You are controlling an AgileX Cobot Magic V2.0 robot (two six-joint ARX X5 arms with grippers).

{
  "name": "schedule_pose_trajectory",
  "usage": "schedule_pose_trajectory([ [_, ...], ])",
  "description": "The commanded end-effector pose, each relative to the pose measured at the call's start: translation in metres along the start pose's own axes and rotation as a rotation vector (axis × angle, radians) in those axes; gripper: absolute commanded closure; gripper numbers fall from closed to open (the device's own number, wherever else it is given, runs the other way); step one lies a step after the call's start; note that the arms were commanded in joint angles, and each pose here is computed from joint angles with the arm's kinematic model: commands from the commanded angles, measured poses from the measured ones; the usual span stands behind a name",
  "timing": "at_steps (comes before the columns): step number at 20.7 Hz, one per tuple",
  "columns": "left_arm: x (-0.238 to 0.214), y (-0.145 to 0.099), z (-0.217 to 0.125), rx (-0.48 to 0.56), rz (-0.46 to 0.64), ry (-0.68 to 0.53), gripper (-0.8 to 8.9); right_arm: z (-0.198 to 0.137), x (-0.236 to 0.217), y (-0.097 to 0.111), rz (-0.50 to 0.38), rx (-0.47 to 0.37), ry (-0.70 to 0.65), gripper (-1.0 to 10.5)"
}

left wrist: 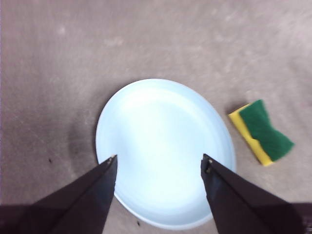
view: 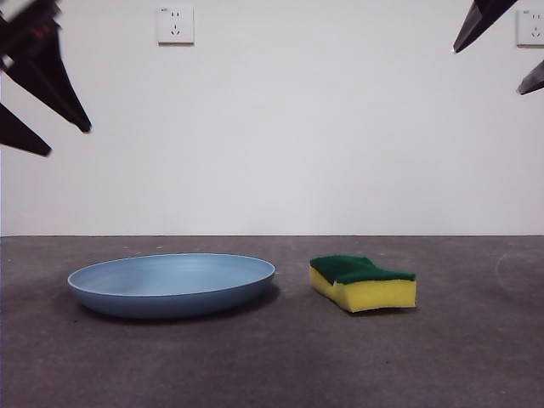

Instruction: Pick up the plate,pick up the cloth,clean the plate with the cloth

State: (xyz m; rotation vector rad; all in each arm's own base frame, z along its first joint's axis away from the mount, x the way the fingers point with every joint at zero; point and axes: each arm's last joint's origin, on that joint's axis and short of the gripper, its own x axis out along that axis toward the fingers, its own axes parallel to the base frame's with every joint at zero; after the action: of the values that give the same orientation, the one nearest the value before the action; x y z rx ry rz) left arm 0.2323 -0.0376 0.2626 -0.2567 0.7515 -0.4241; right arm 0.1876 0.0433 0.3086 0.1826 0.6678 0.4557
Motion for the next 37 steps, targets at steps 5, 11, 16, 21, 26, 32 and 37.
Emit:
schedule_pose_trajectory([
  [5, 0.05, 0.015, 0.026, 0.023, 0.141, 0.149, 4.27, 0.001, 0.0, 0.001, 0.004, -0.012, -0.006, 5.2],
  [11, 0.098, 0.035, 0.013, -0.005, 0.192, 0.264, 4.29, 0.001, 0.0, 0.001, 0.004, -0.012, -0.006, 5.2],
  [16, 0.123, 0.043, -0.001, -0.017, 0.197, 0.337, 4.31, 0.001, 0.0, 0.001, 0.004, -0.012, -0.006, 5.4],
  [21, 0.142, 0.036, -0.012, 0.007, 0.177, 0.378, 4.34, 0.001, 0.0, 0.001, 0.003, -0.008, -0.006, 5.4],
  [26, 0.148, 0.037, -0.016, 0.032, 0.231, 0.391, 7.91, 0.001, 0.0, 0.001, 0.004, -0.008, -0.006, 5.4],
  [32, 0.137, 0.03, -0.005, 0.071, 0.213, 0.329, 8.21, 0.005, 0.004, 0.008, 0.034, -0.07, 0.009, 5.4],
  [37, 0.093, 0.01, 0.019, 0.104, 0.191, 0.199, 8.21, 0.025, 0.041, 0.024, 0.083, -0.156, 0.158, 5.4],
])
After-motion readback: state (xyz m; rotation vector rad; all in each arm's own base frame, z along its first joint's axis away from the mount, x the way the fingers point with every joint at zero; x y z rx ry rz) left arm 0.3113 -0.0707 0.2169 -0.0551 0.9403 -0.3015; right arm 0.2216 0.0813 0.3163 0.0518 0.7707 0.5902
